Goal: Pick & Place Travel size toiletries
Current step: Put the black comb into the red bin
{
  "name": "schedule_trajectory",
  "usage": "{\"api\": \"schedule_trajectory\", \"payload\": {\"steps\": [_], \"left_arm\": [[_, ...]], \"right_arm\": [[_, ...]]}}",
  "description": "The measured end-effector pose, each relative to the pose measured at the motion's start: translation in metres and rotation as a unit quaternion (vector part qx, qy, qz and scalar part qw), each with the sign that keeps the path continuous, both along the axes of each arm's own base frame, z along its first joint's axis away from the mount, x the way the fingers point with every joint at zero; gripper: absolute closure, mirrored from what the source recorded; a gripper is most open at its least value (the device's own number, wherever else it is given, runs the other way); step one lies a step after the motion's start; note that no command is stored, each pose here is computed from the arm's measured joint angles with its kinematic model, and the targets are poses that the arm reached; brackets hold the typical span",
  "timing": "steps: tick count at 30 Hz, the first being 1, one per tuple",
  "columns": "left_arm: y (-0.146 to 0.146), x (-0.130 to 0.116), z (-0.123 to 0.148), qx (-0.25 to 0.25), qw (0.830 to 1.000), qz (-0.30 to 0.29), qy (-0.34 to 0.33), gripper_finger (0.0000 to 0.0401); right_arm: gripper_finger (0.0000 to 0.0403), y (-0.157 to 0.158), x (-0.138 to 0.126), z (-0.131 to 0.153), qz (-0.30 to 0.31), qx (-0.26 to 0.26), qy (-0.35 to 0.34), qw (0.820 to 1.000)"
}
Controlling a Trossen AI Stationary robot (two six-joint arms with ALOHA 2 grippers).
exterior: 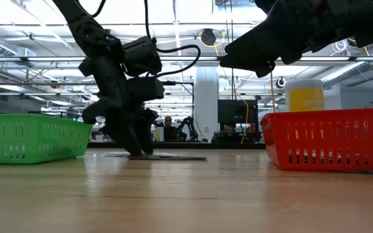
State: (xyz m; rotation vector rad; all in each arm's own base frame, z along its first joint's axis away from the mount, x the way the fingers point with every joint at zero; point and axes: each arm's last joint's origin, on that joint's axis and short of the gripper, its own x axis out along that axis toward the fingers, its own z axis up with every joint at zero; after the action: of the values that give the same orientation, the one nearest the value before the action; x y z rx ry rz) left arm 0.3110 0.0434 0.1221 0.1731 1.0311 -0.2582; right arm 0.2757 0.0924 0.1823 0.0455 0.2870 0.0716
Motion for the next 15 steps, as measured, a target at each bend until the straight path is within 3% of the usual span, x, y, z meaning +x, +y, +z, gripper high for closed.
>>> {"api": "schedule_trajectory", "payload": {"steps": [8,15], "left_arm": [[0.0003,0.0014,-0.0074,0.010,1.000,-0.029,0.004,0.0277],[0.0030,0.0014,-0.0015,0.044,0.999,-0.003,-0.005,0.0359]], "right_arm": [[0.0231,-0.0001,-0.0004,-0.0013,0.000,-0.002,0.007,1.000],[0.0232,-0.0001,-0.0007,-0.0021,0.000,-0.003,0.011,1.000]]}}
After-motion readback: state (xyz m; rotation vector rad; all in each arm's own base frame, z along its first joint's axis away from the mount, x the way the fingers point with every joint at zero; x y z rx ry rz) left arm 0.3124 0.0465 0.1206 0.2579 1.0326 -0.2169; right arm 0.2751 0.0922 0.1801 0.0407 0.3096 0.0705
